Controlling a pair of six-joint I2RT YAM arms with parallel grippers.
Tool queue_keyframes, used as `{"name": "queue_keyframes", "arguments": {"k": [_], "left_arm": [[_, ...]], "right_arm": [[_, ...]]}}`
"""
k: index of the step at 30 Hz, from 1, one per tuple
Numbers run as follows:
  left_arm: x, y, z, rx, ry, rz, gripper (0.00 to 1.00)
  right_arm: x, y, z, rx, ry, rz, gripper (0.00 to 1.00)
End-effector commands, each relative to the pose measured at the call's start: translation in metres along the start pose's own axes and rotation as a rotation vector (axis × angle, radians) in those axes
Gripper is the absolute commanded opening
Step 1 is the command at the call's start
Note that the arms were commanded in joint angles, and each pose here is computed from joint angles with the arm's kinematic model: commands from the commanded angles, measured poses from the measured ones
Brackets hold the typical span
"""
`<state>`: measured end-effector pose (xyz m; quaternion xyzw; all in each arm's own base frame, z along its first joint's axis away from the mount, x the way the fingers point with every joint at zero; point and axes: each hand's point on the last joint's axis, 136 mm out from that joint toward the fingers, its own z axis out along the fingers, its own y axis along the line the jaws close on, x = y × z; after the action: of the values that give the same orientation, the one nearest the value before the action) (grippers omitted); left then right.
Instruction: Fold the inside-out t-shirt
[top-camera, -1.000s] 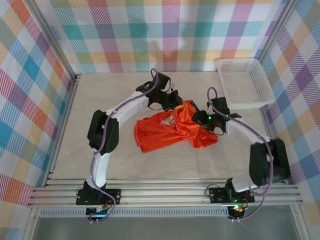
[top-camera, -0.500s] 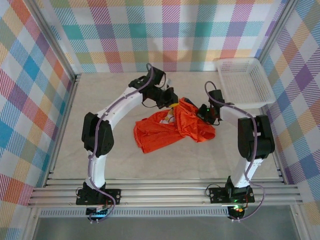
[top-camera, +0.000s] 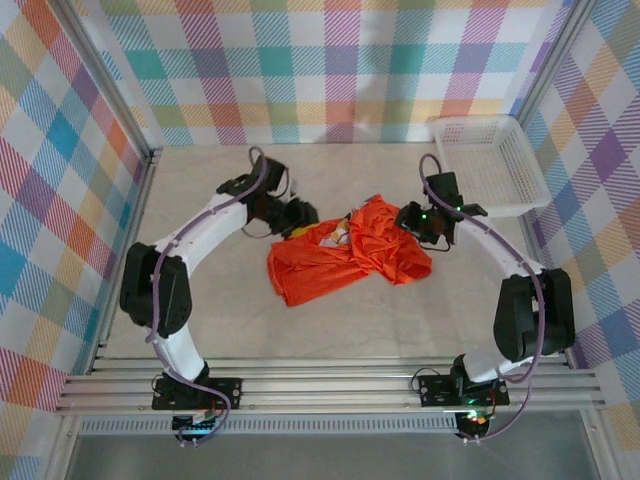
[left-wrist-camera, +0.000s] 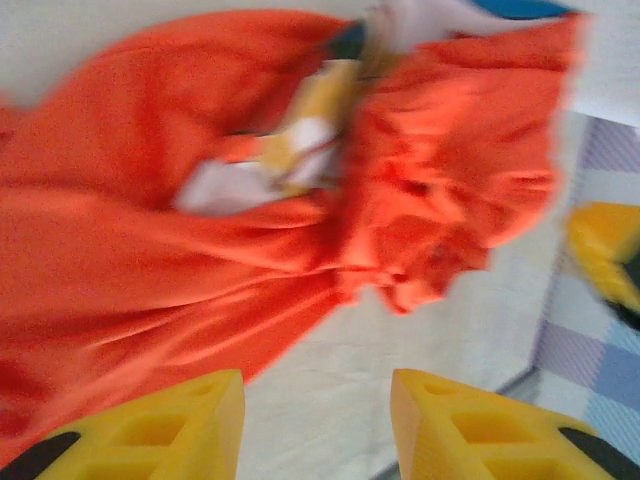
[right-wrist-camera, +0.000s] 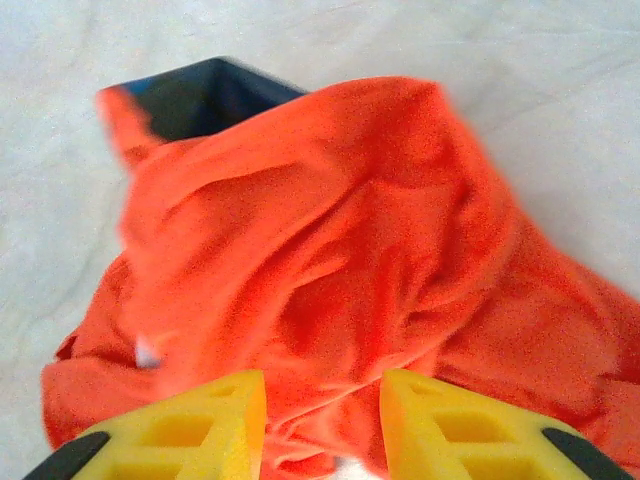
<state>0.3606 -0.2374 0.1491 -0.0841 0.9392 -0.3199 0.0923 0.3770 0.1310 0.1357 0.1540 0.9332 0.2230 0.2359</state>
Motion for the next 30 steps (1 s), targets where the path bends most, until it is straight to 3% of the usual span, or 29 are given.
{"name": "queue_keyframes", "arguments": {"k": [1,4,9,12,13,15,16,19,20,30], "left_arm": [[0.01,0.054,-0.01,-0.122,-0.04,-0.04,0.43],[0.021,0.08,-0.011,-0.167,-0.05,-0.07,0.49],[0.029,0.098,0.009,-0.172,-0.027,-0.107,0.54],[0.019,0.098,0.025,-0.141,-0.034,-0.128,0.54],[0.015,0.098,0.03,-0.135,-0.038,-0.133,0.54],[0.006,0.099,0.039,-0.144,-0.044,-0.137,0.53],[0.001,0.101,0.043,-0.154,-0.046,-0.137,0.46],[-0.01,0.116,0.049,-0.177,-0.042,-0.177,0.04],[-0.014,0.121,0.047,-0.184,-0.044,-0.198,0.0],[-0.058,0.15,-0.046,-0.198,-0.242,-0.3,0.0]], "right_arm": [[0.013,0.023,0.003,-0.016,0.028,-0.107,0.39],[0.023,0.033,0.018,-0.003,0.06,-0.138,0.53],[0.023,0.035,0.04,0.029,0.062,-0.129,0.53],[0.004,0.035,0.044,0.078,0.012,-0.135,0.4],[-0.003,0.038,0.043,0.091,0.0,-0.149,0.31],[-0.016,0.044,0.035,0.102,-0.016,-0.175,0.06],[-0.022,0.049,0.027,0.102,-0.023,-0.192,0.0],[-0.033,0.057,-0.005,0.098,-0.038,-0.247,0.0],[-0.036,0.059,-0.019,0.09,-0.037,-0.262,0.0],[-0.068,0.048,-0.155,-0.018,-0.098,-0.253,0.0]]}}
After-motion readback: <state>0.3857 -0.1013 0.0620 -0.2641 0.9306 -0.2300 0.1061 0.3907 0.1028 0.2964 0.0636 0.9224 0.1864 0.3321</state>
